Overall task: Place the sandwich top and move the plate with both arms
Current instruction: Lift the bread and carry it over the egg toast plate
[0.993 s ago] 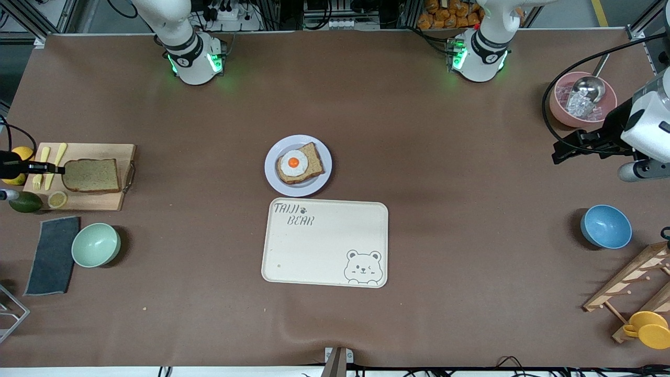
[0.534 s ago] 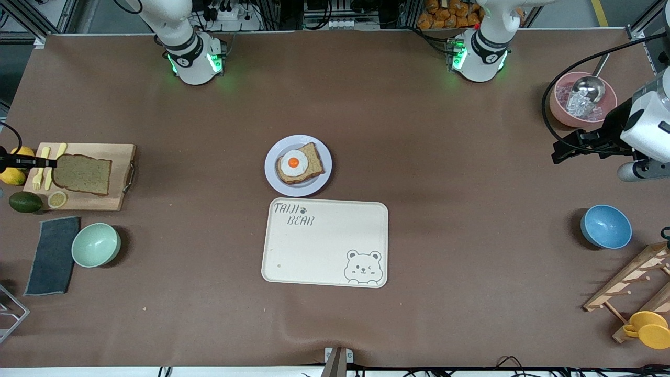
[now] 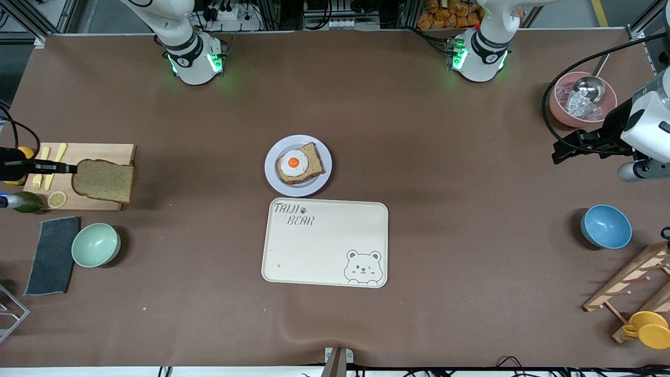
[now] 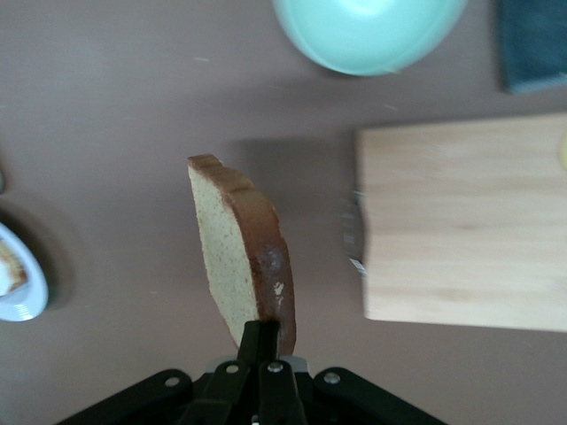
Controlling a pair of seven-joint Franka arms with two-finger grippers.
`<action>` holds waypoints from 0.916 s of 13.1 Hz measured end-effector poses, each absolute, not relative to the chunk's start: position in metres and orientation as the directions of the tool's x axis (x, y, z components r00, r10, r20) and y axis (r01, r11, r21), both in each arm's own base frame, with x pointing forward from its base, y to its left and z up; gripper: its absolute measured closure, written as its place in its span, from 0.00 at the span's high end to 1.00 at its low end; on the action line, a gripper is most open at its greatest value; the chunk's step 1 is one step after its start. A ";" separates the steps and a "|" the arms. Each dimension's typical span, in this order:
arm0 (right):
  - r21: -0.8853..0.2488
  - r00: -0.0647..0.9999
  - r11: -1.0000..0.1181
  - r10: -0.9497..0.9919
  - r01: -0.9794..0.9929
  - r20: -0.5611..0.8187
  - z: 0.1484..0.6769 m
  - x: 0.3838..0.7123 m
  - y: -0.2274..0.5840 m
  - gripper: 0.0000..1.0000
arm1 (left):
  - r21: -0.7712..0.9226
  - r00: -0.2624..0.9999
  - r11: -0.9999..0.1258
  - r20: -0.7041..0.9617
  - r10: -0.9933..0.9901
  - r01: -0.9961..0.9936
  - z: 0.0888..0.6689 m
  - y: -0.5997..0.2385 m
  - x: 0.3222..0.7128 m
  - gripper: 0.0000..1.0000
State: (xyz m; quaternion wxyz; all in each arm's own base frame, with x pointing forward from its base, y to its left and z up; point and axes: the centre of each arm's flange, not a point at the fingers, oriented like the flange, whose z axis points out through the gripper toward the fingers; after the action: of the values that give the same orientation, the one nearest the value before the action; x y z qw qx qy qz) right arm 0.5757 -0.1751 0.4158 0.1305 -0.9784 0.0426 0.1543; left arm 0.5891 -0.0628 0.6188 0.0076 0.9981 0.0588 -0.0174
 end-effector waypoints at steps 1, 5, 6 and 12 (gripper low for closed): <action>-0.255 0.952 -0.961 -0.026 -0.107 -0.304 0.422 0.582 -0.152 0.01 | 0.013 0.992 -0.993 -0.036 0.117 0.118 0.619 -0.063 0.589 1.00; -0.246 0.954 -0.969 0.078 0.005 -0.289 0.434 0.601 -0.029 0.01 | 0.013 0.992 -0.993 -0.036 0.117 0.117 0.619 -0.063 0.589 1.00; -0.237 0.952 -0.971 0.106 0.037 -0.286 0.435 0.603 0.011 0.01 | 0.013 0.993 -0.993 -0.036 0.116 0.117 0.619 -0.063 0.589 1.00; -0.261 0.968 -0.965 0.060 -0.005 -0.242 0.423 0.597 0.159 0.01 | 0.014 0.997 -0.998 -0.049 0.052 0.053 0.613 -0.067 0.590 1.00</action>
State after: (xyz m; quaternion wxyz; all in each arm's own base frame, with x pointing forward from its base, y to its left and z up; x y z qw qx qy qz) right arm 0.5975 0.1587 0.4232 0.1308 -0.9834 -0.0141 0.1248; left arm 0.5897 -0.0673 0.6127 0.0076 0.9993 0.0263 -0.0243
